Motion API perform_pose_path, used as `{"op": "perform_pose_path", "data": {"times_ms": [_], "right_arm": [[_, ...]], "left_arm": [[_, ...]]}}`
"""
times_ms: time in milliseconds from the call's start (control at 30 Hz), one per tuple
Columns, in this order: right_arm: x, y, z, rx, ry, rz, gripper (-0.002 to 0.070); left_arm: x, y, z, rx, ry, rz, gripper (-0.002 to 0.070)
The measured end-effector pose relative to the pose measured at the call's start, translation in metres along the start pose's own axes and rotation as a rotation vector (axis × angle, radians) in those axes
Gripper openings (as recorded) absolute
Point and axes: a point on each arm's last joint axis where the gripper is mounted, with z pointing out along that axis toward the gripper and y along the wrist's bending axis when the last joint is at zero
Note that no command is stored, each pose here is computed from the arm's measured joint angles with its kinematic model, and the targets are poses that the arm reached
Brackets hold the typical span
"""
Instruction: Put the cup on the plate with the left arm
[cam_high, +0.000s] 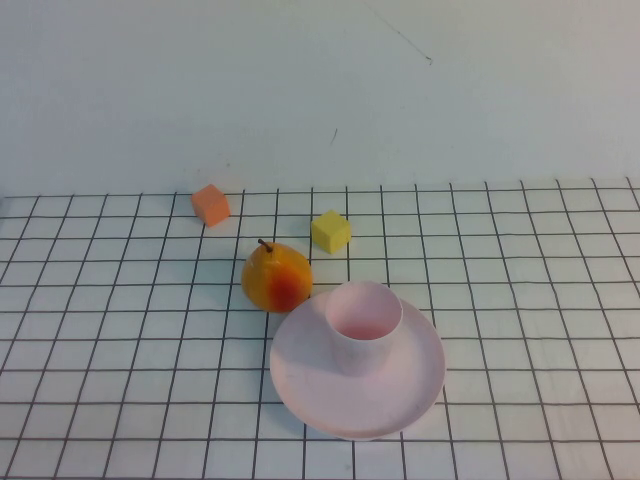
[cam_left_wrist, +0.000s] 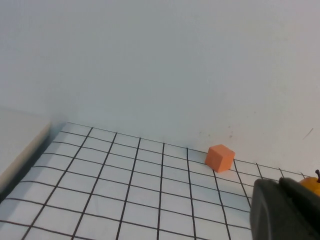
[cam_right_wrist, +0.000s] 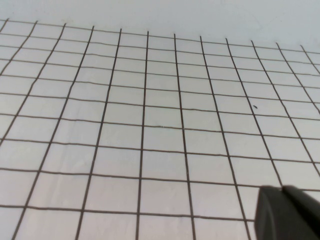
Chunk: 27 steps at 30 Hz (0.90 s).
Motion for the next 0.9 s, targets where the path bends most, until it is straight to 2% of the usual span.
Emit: {"op": "perform_pose_path", "data": {"times_ms": [133,267,367,533,900], "right_arm": [[0.0,0.0,0.0,0.0,0.0,0.0,-0.0002],[0.0,0.0,0.0,0.0,0.0,0.0,-0.0002],[0.0,0.0,0.0,0.0,0.0,0.0,-0.0002],[0.0,0.0,0.0,0.0,0.0,0.0,-0.0002],[0.0,0.0,0.0,0.0,0.0,0.0,-0.0002]], "left_arm": [[0.003,0.001,0.0,-0.013,0.031,-0.063,-0.0002],[0.013,0.005,-0.001,-0.059,0.142,-0.092,-0.0002],[0.022,0.006,-0.003,-0.075,0.246,-0.036,-0.0002],[0.024,0.005,-0.003,-0.048,0.266,0.067,-0.0002],[0.024,0.004,-0.003,-0.039,0.27,0.061,-0.0002]]}}
